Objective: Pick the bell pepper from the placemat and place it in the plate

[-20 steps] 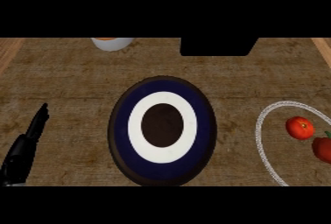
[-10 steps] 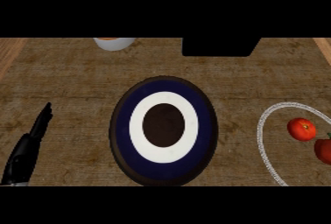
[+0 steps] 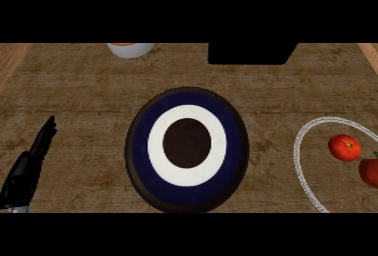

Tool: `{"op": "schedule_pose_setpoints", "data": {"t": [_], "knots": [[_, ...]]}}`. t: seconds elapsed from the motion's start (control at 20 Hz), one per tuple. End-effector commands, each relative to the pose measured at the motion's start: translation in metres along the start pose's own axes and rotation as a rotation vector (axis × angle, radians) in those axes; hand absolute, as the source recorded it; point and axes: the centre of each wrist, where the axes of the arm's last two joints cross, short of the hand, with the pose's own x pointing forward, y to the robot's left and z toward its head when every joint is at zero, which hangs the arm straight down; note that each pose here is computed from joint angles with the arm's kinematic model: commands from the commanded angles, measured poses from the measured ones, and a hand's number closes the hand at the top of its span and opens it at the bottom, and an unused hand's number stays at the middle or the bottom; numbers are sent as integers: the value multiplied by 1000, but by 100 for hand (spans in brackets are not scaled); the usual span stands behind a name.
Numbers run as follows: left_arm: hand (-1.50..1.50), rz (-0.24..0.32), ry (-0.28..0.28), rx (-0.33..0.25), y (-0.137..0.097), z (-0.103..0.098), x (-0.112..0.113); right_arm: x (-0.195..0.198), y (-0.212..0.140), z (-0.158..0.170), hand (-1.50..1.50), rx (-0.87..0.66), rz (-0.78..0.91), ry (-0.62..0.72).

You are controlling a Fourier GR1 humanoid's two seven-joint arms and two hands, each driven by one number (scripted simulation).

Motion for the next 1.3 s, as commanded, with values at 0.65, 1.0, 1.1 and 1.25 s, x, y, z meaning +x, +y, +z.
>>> {"op": "schedule_pose_setpoints", "data": {"t": [0.65,1.0,1.1,1.25], "knots": [[0,-2,16,4,-7,9,-1,-25,35,-32,-150,204,106,17],[0,-10,-1,10,2,-2,6,-36,35,-72,-150,223,112,63],[0,6,16,-13,-23,15,-1,-44,41,-66,-150,211,121,60],[0,5,5,2,20,-3,9,-23,48,-62,-150,204,95,62]]}}
